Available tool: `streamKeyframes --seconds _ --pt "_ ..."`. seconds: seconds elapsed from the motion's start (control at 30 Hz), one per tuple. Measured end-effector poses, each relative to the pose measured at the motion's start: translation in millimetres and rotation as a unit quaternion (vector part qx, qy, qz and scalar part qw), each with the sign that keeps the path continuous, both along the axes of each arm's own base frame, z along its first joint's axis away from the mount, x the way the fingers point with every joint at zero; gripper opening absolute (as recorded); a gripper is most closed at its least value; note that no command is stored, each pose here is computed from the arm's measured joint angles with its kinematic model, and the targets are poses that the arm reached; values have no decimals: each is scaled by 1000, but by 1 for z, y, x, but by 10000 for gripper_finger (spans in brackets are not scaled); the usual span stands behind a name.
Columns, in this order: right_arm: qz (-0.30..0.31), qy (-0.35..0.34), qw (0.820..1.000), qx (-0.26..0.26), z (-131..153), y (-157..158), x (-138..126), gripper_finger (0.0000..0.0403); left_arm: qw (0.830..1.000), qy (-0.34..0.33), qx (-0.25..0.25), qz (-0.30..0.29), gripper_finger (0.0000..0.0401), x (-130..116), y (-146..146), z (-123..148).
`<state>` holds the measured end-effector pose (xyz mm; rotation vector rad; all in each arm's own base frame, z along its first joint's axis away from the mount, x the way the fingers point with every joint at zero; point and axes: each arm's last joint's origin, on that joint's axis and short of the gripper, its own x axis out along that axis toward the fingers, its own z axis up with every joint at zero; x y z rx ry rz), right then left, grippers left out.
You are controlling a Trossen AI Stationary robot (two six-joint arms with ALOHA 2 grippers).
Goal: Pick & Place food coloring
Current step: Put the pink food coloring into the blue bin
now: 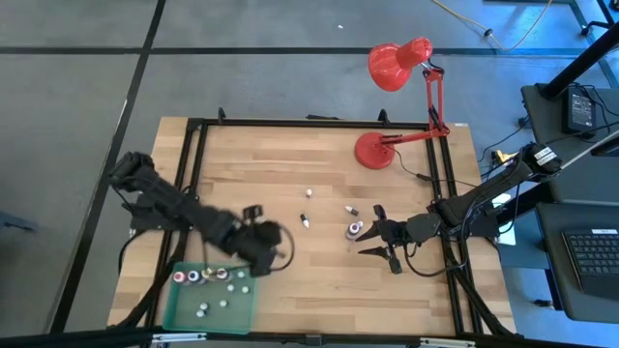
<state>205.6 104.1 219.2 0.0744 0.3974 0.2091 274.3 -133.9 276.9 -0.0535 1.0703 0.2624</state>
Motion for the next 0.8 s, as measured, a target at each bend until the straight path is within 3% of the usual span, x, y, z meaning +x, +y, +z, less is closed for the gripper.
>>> streamKeyframes --seconds 0.2,0.43,0.63,0.8 --pt "5 -3 1000 -11 0 0 0 157 998 -23 -28 -53 94 36 55 4" --pt "4 -2 1000 -11 0 0 0 157 992 -98 6 -78 97 60 108 13" --pt "5 -2 1000 -12 0 0 0 157 990 -109 -30 -87 142 67 143 11" --pt "5 -1 1000 -13 0 0 0 157 993 -97 -5 -72 188 73 163 1"
